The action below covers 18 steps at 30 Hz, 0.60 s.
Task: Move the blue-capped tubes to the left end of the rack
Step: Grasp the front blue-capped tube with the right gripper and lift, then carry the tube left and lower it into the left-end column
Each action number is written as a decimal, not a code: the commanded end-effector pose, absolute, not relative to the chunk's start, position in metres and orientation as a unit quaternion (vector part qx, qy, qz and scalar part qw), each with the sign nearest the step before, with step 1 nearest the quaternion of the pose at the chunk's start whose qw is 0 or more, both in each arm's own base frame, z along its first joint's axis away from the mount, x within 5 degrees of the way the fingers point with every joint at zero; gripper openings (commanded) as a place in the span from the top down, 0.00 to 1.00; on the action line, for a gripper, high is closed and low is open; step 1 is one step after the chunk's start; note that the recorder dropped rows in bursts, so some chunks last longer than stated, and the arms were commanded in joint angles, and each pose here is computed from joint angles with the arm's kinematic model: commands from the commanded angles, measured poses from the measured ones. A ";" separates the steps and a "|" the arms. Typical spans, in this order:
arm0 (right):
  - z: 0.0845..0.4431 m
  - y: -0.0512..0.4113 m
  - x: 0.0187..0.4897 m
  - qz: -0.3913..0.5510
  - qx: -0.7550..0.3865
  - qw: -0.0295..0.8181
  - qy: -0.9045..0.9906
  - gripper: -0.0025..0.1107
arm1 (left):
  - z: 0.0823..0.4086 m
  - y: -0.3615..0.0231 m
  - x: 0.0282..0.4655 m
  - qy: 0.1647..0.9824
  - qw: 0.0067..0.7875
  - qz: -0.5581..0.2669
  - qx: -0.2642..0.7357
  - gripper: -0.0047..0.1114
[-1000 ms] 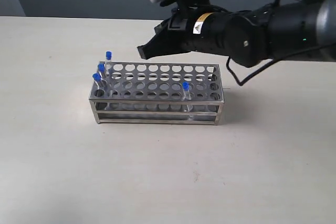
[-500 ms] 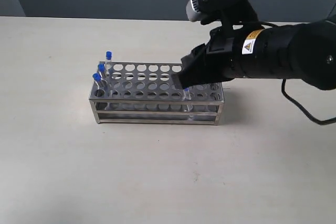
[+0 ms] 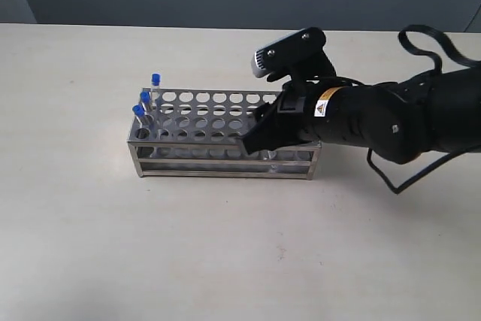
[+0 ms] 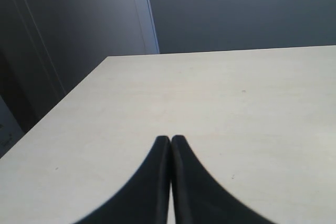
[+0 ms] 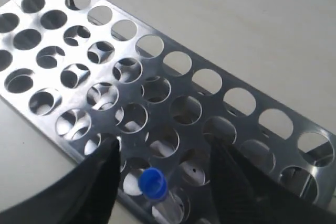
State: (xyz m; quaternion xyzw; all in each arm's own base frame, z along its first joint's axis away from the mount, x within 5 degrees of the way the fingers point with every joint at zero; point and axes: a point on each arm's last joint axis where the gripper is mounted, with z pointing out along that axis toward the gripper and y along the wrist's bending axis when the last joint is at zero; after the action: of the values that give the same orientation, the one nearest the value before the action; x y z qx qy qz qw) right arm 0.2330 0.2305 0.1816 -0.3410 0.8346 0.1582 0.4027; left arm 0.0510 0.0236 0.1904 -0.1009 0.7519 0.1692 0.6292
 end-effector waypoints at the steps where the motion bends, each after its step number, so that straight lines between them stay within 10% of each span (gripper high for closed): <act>1: 0.170 0.232 0.239 0.155 -0.336 0.418 0.830 0.52 | 0.193 0.023 0.051 0.748 0.635 0.166 -0.100 0.95; 8: 0.148 0.234 0.241 0.144 -0.343 0.392 0.841 0.56 | 0.193 0.023 0.051 0.748 0.635 0.166 -0.100 0.95; 14: 0.150 0.235 0.242 0.146 -0.340 0.405 0.836 0.98 | 0.193 0.023 0.051 0.748 0.635 0.166 -0.100 0.95; 18: 0.159 0.238 0.245 0.152 -0.335 0.421 0.829 0.97 | 0.193 0.023 0.051 0.748 0.635 0.166 -0.100 0.95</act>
State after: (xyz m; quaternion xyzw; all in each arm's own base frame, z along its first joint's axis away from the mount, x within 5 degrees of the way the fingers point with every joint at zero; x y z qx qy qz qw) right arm 0.2417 0.2373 0.1523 -0.3474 0.8326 0.1468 0.4056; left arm 0.0510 0.0236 0.1904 -0.1009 0.7519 0.1692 0.6292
